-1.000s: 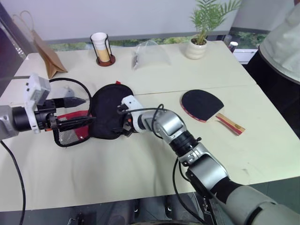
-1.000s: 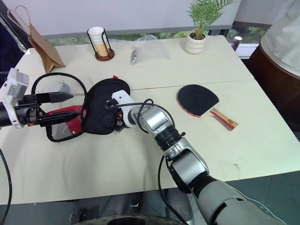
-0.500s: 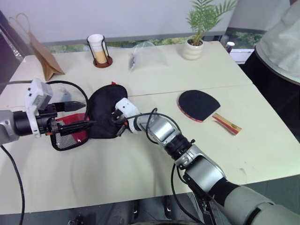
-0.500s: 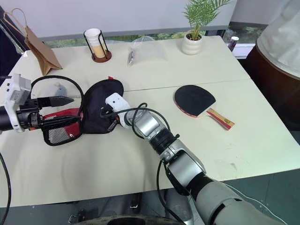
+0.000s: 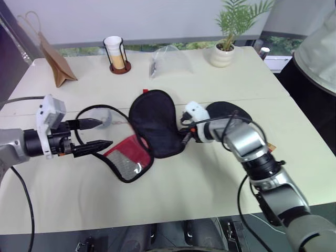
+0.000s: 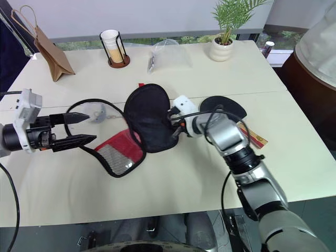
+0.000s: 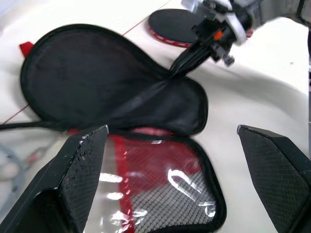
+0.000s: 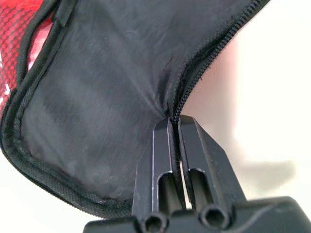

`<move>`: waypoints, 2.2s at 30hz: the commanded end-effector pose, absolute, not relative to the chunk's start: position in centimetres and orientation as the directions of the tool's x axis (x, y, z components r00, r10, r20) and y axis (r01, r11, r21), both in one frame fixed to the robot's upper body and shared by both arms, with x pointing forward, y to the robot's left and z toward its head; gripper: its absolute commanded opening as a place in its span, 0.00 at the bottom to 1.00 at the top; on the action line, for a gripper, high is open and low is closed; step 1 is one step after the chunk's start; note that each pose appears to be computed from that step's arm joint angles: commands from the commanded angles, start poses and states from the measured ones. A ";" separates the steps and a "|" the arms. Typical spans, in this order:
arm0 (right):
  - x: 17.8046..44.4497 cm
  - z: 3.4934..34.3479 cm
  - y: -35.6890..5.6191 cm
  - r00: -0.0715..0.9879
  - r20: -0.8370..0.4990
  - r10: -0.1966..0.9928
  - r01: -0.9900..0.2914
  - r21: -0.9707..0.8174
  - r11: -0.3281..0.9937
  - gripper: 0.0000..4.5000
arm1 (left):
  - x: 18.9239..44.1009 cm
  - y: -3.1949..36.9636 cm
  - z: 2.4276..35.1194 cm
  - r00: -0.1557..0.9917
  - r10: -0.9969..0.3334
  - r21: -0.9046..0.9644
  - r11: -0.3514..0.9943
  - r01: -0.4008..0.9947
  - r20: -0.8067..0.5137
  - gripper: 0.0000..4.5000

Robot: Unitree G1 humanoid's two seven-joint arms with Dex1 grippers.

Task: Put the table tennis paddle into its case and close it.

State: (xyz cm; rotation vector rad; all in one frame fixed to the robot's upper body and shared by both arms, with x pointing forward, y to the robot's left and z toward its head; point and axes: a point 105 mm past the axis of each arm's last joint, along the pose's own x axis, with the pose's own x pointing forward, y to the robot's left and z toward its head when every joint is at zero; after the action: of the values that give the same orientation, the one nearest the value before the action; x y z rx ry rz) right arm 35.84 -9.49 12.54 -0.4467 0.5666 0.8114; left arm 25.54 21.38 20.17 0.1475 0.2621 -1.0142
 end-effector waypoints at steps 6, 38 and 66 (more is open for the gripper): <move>34.9 13.4 -14.4 0.545 -0.653 0.526 -0.784 -0.173 0.596 0.01 | 25.2 20.4 20.3 0.482 -0.832 0.038 0.492 0.870 -0.276 0.98; 33.5 16.8 -29.5 0.741 -0.650 0.168 -0.549 -0.443 0.708 0.99 | 26.1 18.7 20.1 0.438 -0.861 0.044 0.443 0.896 -0.258 0.98; 34.0 16.9 -30.9 0.727 -0.648 0.227 -0.473 -0.233 0.850 0.18 | 26.7 17.9 19.8 0.410 -0.877 0.057 0.410 0.910 -0.250 0.98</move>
State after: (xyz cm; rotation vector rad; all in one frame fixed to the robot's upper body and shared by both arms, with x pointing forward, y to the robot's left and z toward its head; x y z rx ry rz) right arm 33.58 -31.34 13.17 -0.3929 0.7651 0.4181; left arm 26.71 18.16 19.13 0.1654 0.2264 -1.1239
